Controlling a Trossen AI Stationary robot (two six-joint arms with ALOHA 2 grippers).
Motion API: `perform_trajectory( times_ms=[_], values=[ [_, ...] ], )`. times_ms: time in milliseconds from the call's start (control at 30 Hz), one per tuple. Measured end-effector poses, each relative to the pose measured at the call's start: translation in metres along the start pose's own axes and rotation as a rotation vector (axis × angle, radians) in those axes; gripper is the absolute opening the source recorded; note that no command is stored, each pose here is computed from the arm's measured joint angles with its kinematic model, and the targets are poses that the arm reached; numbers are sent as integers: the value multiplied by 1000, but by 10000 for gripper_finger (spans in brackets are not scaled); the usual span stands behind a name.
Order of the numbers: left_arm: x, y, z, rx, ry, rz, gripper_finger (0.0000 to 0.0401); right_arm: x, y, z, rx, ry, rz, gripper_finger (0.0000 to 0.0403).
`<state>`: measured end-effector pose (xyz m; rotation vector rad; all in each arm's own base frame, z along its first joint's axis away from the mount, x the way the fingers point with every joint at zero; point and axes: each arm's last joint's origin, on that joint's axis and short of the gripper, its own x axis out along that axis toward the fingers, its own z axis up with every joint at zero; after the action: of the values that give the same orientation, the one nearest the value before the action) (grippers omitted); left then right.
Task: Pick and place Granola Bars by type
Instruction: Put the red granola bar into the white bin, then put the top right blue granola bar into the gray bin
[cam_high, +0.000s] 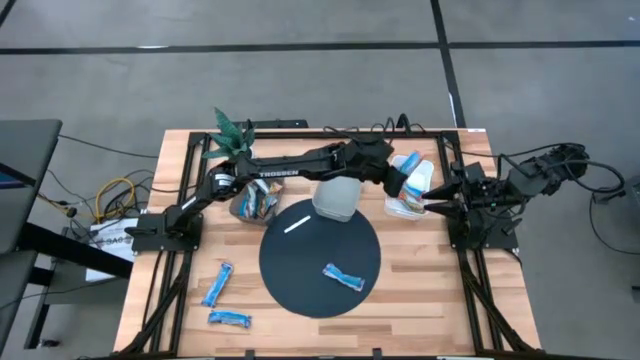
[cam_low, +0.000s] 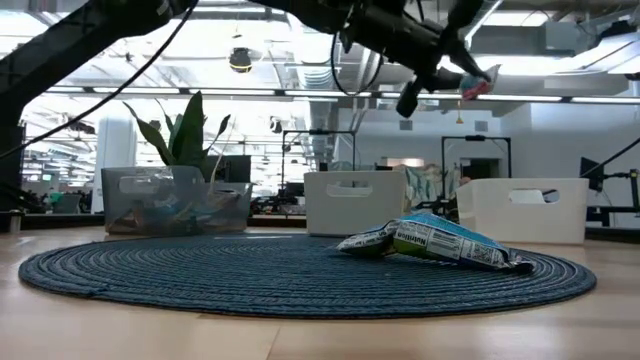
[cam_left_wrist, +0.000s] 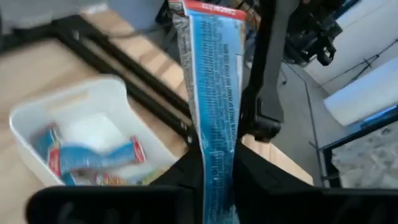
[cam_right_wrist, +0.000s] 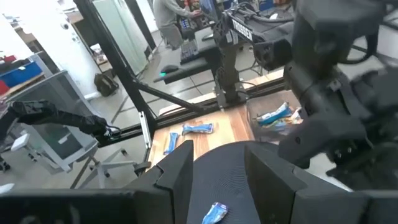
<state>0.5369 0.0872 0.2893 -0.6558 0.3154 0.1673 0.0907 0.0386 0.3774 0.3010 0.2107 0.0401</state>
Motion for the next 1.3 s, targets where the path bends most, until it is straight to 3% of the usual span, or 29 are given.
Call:
perform_trajectory(
  times_ms=[233, 433, 567, 933, 1167, 1300],
  values=[
    [6, 5, 0, 23, -7, -48, 139, 0, 0, 0, -1, 3, -1, 131],
    [6, 9, 2, -20, -41, -2, 227, 0, 0, -1, -3, 6, -2, 131],
    [6, 10, 4, -35, -40, -17, 263, 0, 0, -1, -3, 6, -3, 131],
    [-9, 6, 15, -39, 106, -227, 269, -2, -4, -7, -28, 64, -26, 131],
    [-55, -24, 26, 143, 123, -44, 233, -9, -9, -11, -12, 99, -42, 131],
    [-87, -46, 29, 243, 179, -19, 211, -10, -11, -14, -17, 123, -54, 131]
  ],
)
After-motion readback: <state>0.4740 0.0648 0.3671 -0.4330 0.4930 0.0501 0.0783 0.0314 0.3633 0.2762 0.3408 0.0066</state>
